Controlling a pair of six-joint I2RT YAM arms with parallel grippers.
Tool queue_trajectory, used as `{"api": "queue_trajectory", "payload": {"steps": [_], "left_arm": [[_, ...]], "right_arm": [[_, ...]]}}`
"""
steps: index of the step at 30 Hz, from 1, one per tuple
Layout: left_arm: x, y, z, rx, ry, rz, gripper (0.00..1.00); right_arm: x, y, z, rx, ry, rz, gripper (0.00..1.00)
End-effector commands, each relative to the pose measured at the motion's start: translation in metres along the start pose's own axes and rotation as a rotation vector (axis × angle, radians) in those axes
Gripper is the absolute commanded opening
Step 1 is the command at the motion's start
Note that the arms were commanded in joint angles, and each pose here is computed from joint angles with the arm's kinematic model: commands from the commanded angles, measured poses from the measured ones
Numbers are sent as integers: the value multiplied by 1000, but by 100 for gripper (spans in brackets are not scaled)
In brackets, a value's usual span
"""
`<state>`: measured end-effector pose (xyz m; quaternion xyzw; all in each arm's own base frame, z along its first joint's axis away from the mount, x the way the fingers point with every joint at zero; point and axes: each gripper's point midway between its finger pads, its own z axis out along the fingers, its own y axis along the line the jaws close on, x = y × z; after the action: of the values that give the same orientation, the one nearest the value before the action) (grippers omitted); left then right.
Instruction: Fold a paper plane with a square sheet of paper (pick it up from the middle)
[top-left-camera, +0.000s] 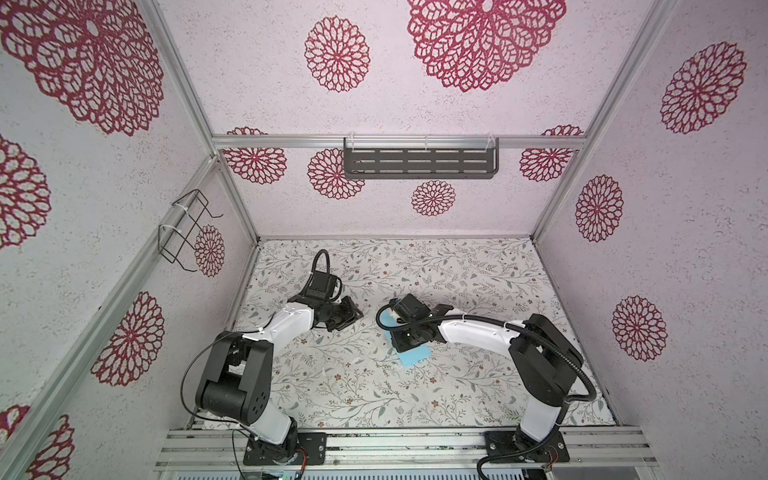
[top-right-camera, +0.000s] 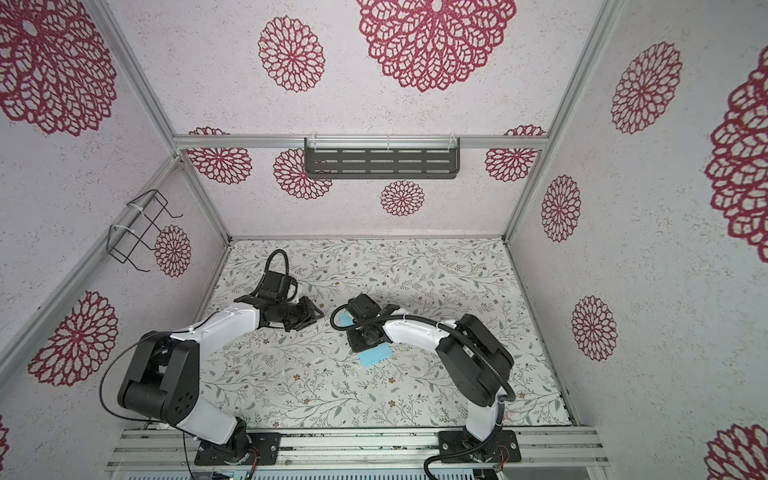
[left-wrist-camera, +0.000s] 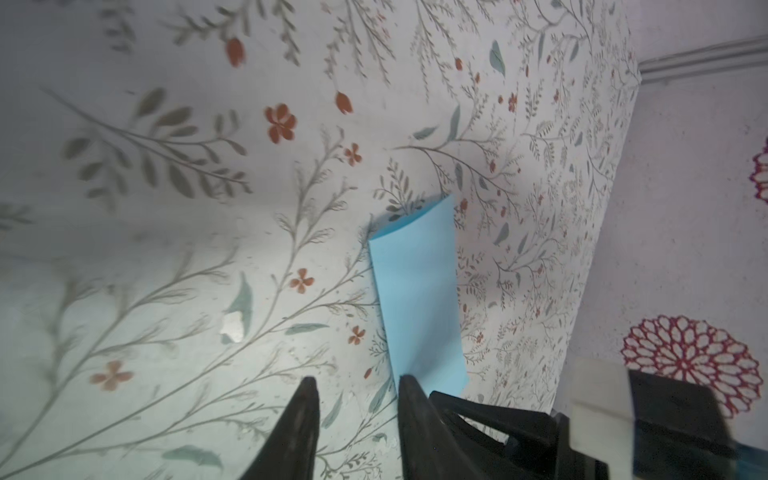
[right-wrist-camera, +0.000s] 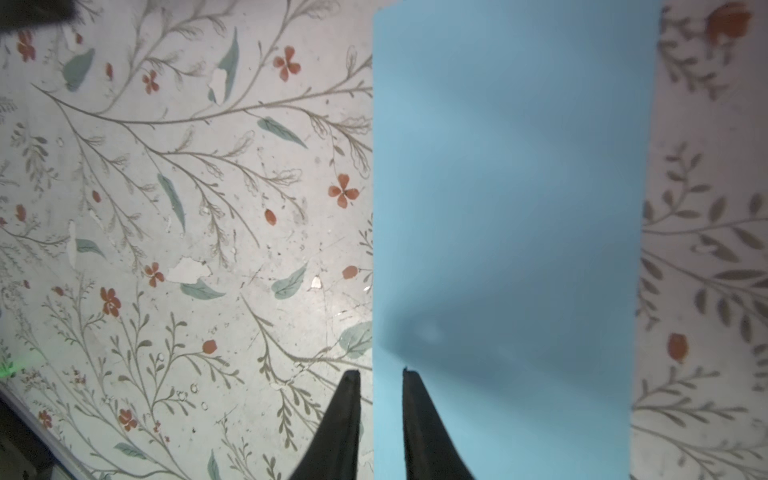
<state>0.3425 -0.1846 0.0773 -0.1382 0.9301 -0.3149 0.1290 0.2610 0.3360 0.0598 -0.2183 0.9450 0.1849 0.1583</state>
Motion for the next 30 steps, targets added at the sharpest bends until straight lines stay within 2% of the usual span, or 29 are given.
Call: {"api": "queue_trajectory", "payload": {"steps": [1,6,11,28,30], "left_arm": [[-1,-33,13,99,18,46,26],[10,-37,42,93,80,62,15],[10,-33,62,77,115,56,9],[10,-9,85,-20,156,56,1],[15,5,95,-55,179,43,1]], "right_arm": [[-14,-1,-4,8,-56,10,20],[-13,3,8,-17,-34,14,15],[-14,1,14,-9,-32,13,14],[0,-4,29,1,33,15,14],[3,-4,29,4,43,8,14]]}}
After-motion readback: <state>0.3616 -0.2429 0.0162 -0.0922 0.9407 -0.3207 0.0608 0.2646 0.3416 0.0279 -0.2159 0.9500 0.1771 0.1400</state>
